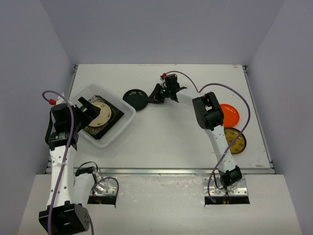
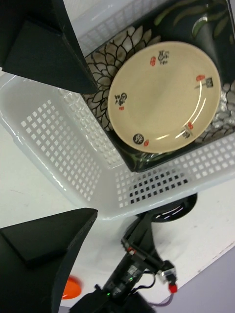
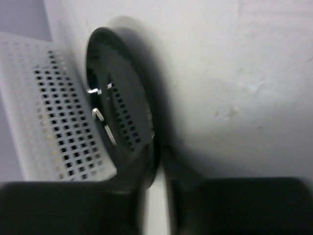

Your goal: Place the plates into the plastic bin on the countertop

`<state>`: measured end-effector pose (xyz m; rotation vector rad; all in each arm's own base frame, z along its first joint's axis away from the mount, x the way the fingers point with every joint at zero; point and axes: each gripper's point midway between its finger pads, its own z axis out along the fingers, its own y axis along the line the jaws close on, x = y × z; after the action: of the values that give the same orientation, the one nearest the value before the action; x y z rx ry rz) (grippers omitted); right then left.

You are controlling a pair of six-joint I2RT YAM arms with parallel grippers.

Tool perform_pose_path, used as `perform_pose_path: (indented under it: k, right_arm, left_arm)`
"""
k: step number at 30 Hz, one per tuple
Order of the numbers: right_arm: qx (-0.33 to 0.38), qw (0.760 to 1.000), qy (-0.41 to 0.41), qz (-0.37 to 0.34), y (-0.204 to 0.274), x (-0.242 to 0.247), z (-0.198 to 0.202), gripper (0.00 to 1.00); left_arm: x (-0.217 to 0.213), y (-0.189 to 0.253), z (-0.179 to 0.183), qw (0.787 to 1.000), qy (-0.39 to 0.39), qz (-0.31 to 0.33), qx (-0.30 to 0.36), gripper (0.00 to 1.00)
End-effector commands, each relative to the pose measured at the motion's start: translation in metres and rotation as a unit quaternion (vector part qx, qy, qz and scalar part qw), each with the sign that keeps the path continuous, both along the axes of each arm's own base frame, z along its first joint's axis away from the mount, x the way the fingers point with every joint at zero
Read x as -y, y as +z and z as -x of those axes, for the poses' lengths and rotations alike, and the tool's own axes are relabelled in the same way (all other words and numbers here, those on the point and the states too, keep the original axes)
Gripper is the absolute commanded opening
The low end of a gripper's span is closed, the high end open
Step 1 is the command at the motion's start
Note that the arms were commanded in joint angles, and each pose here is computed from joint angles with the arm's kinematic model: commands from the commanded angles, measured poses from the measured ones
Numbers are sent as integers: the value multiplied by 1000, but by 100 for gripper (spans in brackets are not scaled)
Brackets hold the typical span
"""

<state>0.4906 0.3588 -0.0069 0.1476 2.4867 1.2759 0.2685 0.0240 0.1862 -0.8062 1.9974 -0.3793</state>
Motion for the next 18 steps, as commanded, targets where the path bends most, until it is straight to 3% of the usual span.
perform_pose_path:
  k: [1,6,10,14,15,18]
  right_arm:
    - [-74,994,-20,77,-61,19,26,3]
    - [-15,993,-43,105,-7,50,55,0]
    - [74,982,-58,161,64,99,96,0]
    - [115,970,-47,208,99,139,146,0]
    - [101,970,-36,217,87,144,156,0]
    - [133,979,8,156,122,142,194,0]
  left_arm:
    - [28,16,0,996,-88,-16,26,100]
    - [64,11,-12,985,-172,-1,12,100]
    - [123,17,-23,965,-264,15,9,100]
    - [177,34,-28,935,-351,34,34,100]
    - [183,27,-28,932,-361,33,24,100]
    - [212,30,-31,905,-423,38,17,99]
